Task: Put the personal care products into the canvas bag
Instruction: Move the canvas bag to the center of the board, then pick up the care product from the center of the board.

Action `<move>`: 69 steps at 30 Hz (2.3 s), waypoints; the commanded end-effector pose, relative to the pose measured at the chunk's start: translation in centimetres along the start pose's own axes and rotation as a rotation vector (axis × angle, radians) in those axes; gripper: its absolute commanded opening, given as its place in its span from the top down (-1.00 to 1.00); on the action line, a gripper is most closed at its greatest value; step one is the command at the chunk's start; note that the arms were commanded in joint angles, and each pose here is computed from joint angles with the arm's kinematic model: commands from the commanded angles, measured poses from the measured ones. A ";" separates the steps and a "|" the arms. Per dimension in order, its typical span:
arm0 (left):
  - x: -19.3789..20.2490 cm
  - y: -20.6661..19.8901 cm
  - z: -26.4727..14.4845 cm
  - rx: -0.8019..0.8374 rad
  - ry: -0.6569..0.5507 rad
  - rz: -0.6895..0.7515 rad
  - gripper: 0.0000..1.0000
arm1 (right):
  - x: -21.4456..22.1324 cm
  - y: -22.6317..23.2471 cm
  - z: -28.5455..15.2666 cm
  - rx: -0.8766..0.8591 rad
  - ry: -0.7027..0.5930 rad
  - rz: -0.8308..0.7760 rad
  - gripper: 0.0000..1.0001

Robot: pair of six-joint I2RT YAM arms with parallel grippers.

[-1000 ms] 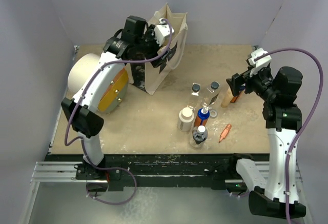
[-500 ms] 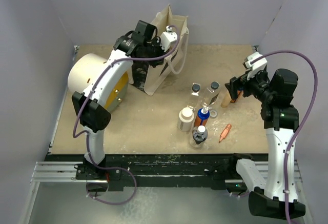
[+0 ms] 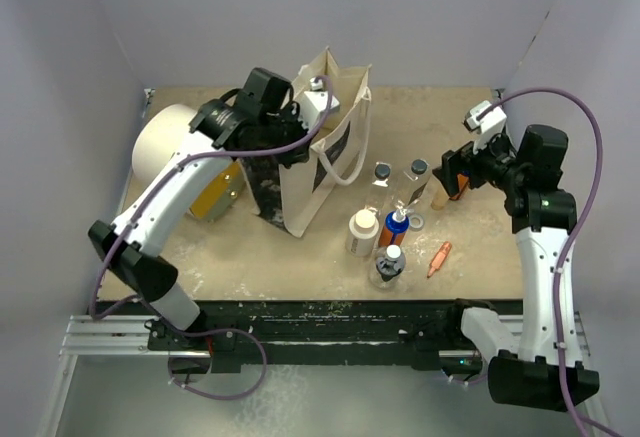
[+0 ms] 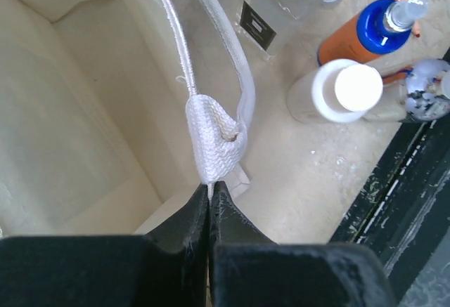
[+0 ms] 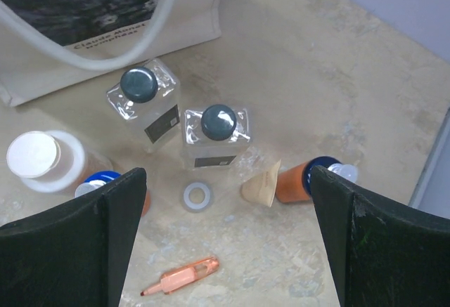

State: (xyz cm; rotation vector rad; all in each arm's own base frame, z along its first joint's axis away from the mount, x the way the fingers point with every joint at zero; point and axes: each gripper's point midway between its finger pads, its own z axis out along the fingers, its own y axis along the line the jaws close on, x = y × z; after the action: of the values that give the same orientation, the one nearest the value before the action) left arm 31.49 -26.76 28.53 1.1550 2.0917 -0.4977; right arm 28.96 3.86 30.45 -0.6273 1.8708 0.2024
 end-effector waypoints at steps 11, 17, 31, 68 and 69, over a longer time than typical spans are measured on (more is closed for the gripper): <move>4.4 -5.9 -4.0 0.152 -0.072 0.013 0.51 | 2.0 0.8 3.7 -0.074 0.025 -0.007 -1.00; 3.9 -8.6 -5.4 0.284 -0.150 0.058 0.17 | 3.8 2.2 7.4 -0.083 0.083 -0.070 -1.00; 2.7 -10.2 -8.5 0.339 -0.266 0.245 -0.44 | 5.4 0.5 11.0 -0.015 0.125 -0.120 -1.00; 1.1 -4.6 -10.3 0.015 -0.337 0.234 -0.94 | 11.2 3.2 13.6 -0.211 0.290 -0.101 -0.19; 1.2 -4.5 -10.3 0.012 -0.334 0.235 -0.94 | 10.7 3.0 13.5 -0.209 0.282 -0.111 -0.10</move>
State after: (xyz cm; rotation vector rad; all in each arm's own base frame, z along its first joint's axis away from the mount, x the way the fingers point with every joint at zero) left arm 22.47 -22.29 33.69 1.2514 1.6873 -0.5771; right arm 35.32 8.05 13.84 -0.8939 2.1275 0.2289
